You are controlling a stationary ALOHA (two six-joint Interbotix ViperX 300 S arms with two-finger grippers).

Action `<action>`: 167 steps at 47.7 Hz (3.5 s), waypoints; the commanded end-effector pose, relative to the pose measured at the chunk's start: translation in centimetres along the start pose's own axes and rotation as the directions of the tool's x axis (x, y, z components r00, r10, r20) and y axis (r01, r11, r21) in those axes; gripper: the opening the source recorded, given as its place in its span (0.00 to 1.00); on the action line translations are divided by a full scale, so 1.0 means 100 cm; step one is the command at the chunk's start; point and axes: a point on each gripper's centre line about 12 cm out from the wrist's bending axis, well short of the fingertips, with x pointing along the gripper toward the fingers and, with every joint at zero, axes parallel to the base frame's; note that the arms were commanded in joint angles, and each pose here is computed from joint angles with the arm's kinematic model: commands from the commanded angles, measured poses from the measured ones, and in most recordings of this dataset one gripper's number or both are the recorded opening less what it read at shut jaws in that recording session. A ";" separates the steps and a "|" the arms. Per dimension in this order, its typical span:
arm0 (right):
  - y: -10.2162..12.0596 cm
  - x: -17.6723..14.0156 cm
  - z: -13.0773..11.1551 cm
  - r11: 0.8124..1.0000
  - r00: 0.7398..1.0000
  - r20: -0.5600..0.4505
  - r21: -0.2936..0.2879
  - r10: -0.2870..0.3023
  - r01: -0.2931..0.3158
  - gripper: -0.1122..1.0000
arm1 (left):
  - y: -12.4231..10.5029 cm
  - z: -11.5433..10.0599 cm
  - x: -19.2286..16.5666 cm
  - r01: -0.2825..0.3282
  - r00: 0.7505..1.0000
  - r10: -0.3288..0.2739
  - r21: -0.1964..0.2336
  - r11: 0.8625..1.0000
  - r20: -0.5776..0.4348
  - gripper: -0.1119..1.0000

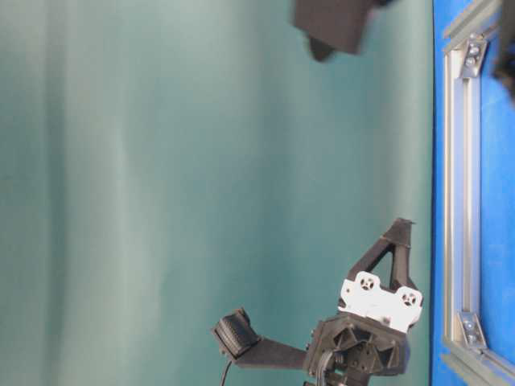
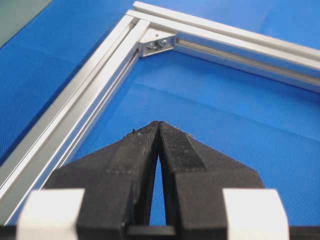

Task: Insert the wire through the string loop located on the left side.
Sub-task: 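Lower the right gripper and grasp the black USB cable near its plug, then lift the cable plug with the right gripper and turn toward the frame, then move the right gripper to bring the plug above the white zip-tie loop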

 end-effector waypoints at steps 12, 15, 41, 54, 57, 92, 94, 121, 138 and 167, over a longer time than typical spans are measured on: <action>0.003 0.006 0.005 1.000 0.999 0.041 0.008 0.009 -0.009 0.88 | -0.001 0.012 -0.002 0.005 1.000 -0.005 0.001 1.000 0.029 0.10; 0.003 0.006 0.006 1.000 0.999 0.042 0.010 0.008 -0.008 0.86 | -0.001 0.013 -0.002 0.004 1.000 -0.005 0.001 1.000 0.031 0.10; -0.002 0.003 0.004 1.000 0.999 0.045 0.018 -0.013 0.012 0.10 | -0.001 0.013 -0.002 0.004 1.000 -0.003 -0.001 1.000 0.029 0.10; -0.001 -0.002 0.014 1.000 0.999 0.050 0.015 -0.012 0.011 0.10 | -0.002 0.013 -0.002 0.006 1.000 -0.006 0.002 1.000 0.027 0.10; 0.000 -0.006 0.021 1.000 0.998 0.057 0.013 -0.010 0.010 0.10 | -0.001 0.013 -0.002 0.004 1.000 -0.004 0.000 1.000 0.029 0.10; 0.008 -0.039 0.077 0.999 0.998 0.060 -0.031 -0.010 0.012 0.10 | -0.001 0.012 -0.002 0.003 1.000 -0.003 -0.003 1.000 0.026 0.10; 0.008 -0.039 0.077 0.999 0.998 0.060 -0.031 -0.010 0.012 0.10 | -0.001 0.012 -0.002 0.004 1.000 -0.004 -0.001 1.000 0.024 0.10; 0.008 -0.039 0.076 0.999 0.998 0.059 -0.031 -0.010 0.012 0.10 | 0.000 0.012 -0.002 0.002 1.000 -0.002 -0.003 1.000 0.024 0.10; 0.008 -0.039 0.076 0.999 0.998 0.059 -0.031 -0.010 0.012 0.10 | -0.001 0.012 -0.002 0.003 1.000 -0.003 -0.003 1.000 0.024 0.10; -0.044 -0.046 0.070 0.991 0.990 0.026 -0.009 -0.136 0.137 0.10 | -0.001 0.012 -0.002 0.005 1.000 -0.004 -0.003 1.000 0.024 0.10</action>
